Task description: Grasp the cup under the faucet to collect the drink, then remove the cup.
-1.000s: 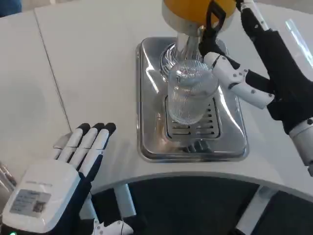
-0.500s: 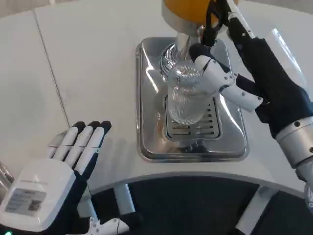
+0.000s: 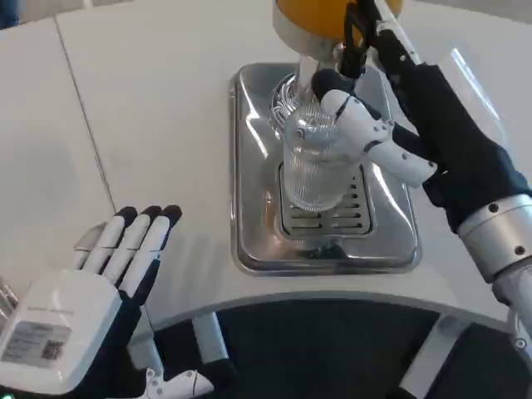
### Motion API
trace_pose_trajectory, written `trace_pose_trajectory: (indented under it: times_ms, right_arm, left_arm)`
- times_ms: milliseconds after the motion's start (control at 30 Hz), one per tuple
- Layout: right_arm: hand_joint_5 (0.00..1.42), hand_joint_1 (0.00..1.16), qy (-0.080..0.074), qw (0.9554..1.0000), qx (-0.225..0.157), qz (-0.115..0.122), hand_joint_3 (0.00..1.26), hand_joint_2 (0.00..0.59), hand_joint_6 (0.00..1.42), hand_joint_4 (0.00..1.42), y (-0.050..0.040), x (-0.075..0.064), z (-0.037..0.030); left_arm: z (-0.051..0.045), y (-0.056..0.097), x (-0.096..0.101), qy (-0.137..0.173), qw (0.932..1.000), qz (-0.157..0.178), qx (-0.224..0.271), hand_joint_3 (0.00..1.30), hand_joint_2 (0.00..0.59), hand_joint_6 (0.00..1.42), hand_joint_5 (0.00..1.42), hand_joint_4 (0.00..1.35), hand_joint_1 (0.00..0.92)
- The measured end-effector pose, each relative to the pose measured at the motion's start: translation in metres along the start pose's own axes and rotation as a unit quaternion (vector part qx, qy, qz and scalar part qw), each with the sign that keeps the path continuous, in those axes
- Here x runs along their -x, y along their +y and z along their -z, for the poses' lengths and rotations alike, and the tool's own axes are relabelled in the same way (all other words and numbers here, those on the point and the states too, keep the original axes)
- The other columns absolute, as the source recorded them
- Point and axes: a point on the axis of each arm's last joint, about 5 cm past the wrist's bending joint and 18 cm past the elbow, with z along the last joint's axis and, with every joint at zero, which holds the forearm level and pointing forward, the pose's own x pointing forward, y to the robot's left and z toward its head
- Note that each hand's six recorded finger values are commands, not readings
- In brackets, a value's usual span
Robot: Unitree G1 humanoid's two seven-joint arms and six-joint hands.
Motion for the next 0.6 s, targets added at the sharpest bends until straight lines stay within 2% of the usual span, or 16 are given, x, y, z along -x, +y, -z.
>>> trace_pose_trajectory:
  times_ms: [67, 267, 367, 500, 600]
  right_arm:
    - [0.00, 0.21, 0.000, 1.0000, 0.004, -0.007, 0.00, 0.391, 0.00, 0.00, -0.0004, -0.001, -0.0008]
    - [0.00, 0.01, 0.000, 0.9985, 0.035, -0.042, 0.00, 0.373, 0.01, 0.00, -0.0077, -0.006, -0.0057]
    - [0.00, 0.00, 0.000, 0.9965, 0.066, -0.052, 0.00, 0.375, 0.02, 0.00, -0.0104, -0.007, -0.0092]
    - [0.00, 0.00, -0.001, 0.9904, 0.125, -0.060, 0.03, 0.393, 0.05, 0.00, -0.0142, -0.009, -0.0153]
    - [0.02, 0.00, -0.007, 0.9834, 0.167, -0.070, 0.05, 0.403, 0.06, 0.00, -0.0153, -0.008, -0.0200]
  left_arm:
    - [0.0000, 0.000, 0.000, 0.000, 1.0000, 0.000, 0.000, 0.00, 0.064, 0.07, 0.00, 0.00, 0.000]
    - [-0.0005, 0.000, -0.001, 0.000, 1.0000, -0.003, 0.002, 0.00, 0.064, 0.07, 0.00, 0.00, 0.000]
    - [-0.0007, 0.000, -0.002, -0.001, 1.0000, -0.005, 0.003, 0.00, 0.064, 0.07, 0.00, 0.00, 0.000]
    - [-0.0017, -0.001, -0.002, 0.001, 1.0000, -0.006, 0.006, 0.00, 0.064, 0.07, 0.00, 0.00, 0.000]
    - [-0.0020, -0.001, -0.002, 0.001, 0.9999, -0.007, 0.007, 0.00, 0.064, 0.07, 0.00, 0.00, 0.000]
